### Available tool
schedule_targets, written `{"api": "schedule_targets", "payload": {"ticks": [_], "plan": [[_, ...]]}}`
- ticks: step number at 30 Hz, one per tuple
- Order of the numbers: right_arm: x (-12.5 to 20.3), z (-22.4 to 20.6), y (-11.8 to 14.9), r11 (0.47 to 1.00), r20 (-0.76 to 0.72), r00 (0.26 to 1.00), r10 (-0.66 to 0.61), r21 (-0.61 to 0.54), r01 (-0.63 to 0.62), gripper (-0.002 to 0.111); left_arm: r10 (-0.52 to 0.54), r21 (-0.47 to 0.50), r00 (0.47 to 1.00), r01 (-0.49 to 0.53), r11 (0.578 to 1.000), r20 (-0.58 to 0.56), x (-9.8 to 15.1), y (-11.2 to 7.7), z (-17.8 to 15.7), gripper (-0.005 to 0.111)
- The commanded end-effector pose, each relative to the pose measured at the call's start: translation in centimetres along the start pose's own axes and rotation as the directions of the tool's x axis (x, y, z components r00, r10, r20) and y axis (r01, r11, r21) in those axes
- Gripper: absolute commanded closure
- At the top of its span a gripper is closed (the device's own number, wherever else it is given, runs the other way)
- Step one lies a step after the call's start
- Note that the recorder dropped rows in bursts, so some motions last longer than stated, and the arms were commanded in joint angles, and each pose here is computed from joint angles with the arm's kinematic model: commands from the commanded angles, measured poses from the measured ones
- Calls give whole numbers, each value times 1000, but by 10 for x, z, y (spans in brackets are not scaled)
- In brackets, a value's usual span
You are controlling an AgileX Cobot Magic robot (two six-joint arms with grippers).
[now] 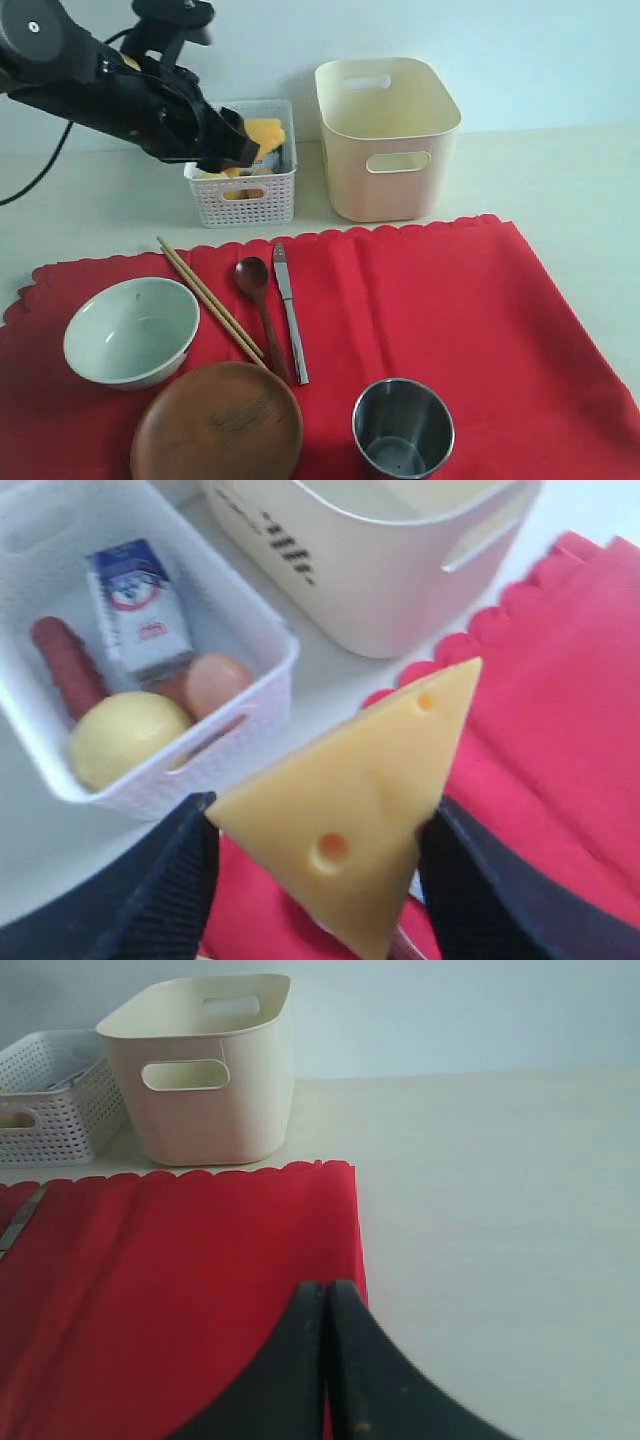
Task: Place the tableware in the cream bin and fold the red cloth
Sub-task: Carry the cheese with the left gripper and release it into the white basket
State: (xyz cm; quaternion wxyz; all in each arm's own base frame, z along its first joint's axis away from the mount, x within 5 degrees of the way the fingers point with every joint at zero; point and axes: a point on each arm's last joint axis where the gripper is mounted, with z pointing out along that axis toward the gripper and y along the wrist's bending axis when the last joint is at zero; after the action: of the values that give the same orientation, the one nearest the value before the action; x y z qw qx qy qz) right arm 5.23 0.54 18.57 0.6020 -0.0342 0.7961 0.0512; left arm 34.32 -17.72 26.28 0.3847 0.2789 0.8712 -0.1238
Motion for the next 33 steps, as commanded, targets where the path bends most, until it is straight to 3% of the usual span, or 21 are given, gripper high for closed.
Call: {"api": "schedule_targets", "payload": {"ticks": [1, 2, 5, 18, 26, 27, 30, 33], "plan": [[-1, 0, 0, 1000, 18, 1000, -3, 3, 3, 108, -32, -125, 993, 46, 991, 113, -6, 41, -3, 107], [-1, 0, 0, 1000, 18, 1000, -3, 3, 3, 108, -34, -144, 994, 50, 988, 107, -7, 53, 1, 107], [-1, 0, 0, 1000, 18, 1000, -3, 3, 3, 108, -46, -144, 997, 56, 988, 69, -9, 67, 15, 107], [-1, 0, 0, 1000, 18, 1000, -3, 3, 3, 108, -53, -117, 996, 62, 991, 73, -35, 91, 100, 107], [-1, 0, 0, 1000, 18, 1000, -3, 3, 3, 108, -90, -106, 993, 98, 989, 77, -29, 102, 150, 106], [-1, 0, 0, 1000, 18, 1000, -3, 3, 3, 108, -97, -103, 992, 105, 989, 74, -27, 103, 154, 104], [-1, 0, 0, 1000, 18, 1000, -3, 3, 3, 108, -120, -100, 991, 126, 987, 58, -22, 103, 160, 78], [-1, 0, 0, 1000, 18, 1000, -3, 3, 3, 108, -130, -85, 991, 132, 988, 24, -19, 101, 161, 42]]}}
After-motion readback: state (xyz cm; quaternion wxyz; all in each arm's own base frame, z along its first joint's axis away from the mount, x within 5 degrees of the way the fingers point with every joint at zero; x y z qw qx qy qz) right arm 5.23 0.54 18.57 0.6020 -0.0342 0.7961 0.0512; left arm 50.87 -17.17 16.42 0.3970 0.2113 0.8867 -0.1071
